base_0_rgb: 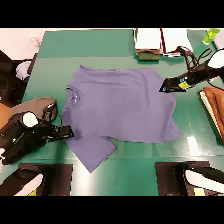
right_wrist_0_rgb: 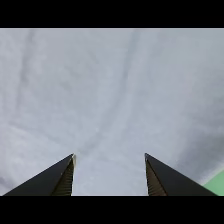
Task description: Fold the shirts.
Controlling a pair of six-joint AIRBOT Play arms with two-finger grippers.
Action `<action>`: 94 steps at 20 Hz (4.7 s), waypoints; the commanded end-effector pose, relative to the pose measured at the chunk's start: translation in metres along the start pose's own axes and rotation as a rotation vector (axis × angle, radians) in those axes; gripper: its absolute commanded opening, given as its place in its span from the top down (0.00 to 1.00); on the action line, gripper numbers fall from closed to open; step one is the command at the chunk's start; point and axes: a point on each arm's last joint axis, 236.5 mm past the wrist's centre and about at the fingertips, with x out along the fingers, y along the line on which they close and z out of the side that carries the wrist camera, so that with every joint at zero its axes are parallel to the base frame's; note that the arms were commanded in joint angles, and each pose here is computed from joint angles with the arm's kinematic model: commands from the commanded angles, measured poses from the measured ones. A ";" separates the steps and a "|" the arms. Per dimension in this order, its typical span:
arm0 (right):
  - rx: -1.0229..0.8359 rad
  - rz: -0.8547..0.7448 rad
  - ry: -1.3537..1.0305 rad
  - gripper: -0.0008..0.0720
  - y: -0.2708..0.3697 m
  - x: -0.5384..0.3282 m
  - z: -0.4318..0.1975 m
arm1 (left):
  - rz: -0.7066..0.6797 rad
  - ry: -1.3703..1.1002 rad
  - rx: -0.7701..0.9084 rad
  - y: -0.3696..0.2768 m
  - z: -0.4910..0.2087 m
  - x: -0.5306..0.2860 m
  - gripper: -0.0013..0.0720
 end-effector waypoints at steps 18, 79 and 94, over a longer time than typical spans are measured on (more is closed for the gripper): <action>0.599 -0.017 0.384 0.21 -0.122 0.056 -0.232 | -0.021 -0.076 0.171 -0.020 0.026 -0.029 0.94; 0.071 -0.173 -0.063 0.96 -0.132 0.009 0.113 | 0.063 -0.221 0.394 -0.066 0.283 -0.095 0.94; 0.131 -0.134 0.160 0.96 -0.126 0.088 0.008 | -0.024 -0.048 0.264 -0.043 0.228 -0.005 0.94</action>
